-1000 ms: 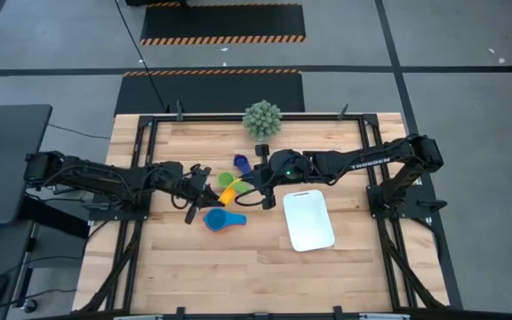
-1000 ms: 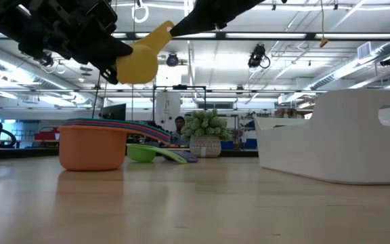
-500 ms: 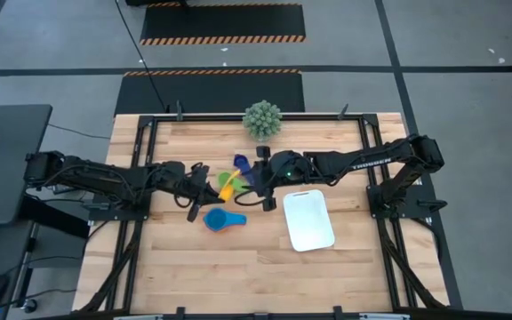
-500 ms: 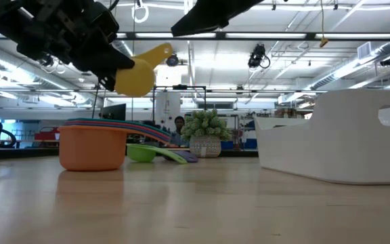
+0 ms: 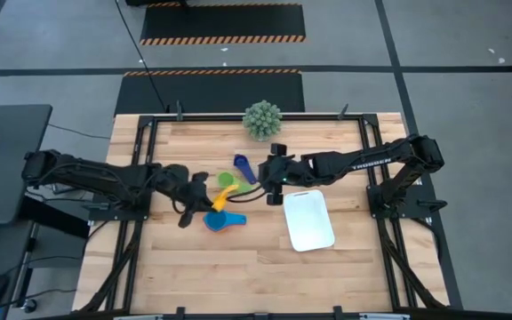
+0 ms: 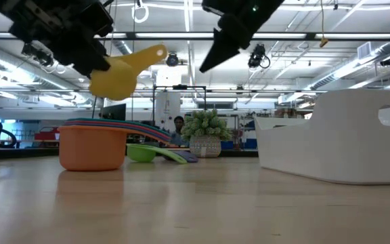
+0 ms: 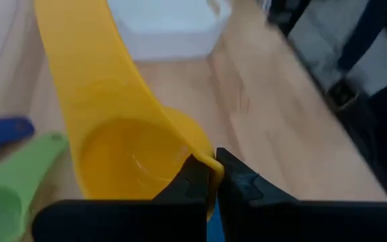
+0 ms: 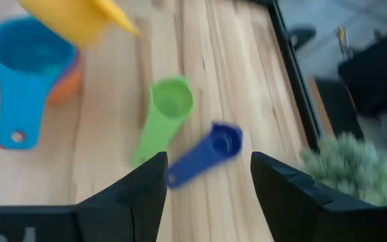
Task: Nest measuring cups in basket
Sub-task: Stack the yellow measuring cup into the light blue measuring cup
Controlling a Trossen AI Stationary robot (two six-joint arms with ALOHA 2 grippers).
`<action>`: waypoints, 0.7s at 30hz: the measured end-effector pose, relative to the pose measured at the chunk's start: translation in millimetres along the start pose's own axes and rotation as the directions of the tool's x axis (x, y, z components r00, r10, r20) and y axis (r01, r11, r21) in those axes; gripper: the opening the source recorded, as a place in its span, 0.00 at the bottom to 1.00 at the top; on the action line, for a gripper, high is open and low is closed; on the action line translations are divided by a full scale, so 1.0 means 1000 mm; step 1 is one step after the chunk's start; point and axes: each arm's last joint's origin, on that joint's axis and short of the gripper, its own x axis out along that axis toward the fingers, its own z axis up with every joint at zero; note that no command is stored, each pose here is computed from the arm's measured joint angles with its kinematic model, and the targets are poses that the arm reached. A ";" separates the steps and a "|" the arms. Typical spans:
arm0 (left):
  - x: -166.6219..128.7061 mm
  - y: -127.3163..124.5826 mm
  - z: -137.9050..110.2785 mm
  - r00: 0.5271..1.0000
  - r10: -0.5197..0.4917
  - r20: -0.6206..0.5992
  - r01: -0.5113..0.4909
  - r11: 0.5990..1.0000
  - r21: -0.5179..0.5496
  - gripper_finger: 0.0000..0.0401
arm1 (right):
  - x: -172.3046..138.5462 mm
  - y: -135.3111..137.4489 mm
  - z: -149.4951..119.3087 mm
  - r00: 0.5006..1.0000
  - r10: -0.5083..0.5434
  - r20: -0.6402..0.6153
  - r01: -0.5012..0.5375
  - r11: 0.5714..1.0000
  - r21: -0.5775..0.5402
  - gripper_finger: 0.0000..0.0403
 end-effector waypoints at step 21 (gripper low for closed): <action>0.045 -0.064 0.022 0.887 0.213 -0.410 -0.172 0.976 0.135 0.04 | -0.044 -0.009 -0.016 0.969 -0.193 -0.156 0.211 0.971 0.107 0.55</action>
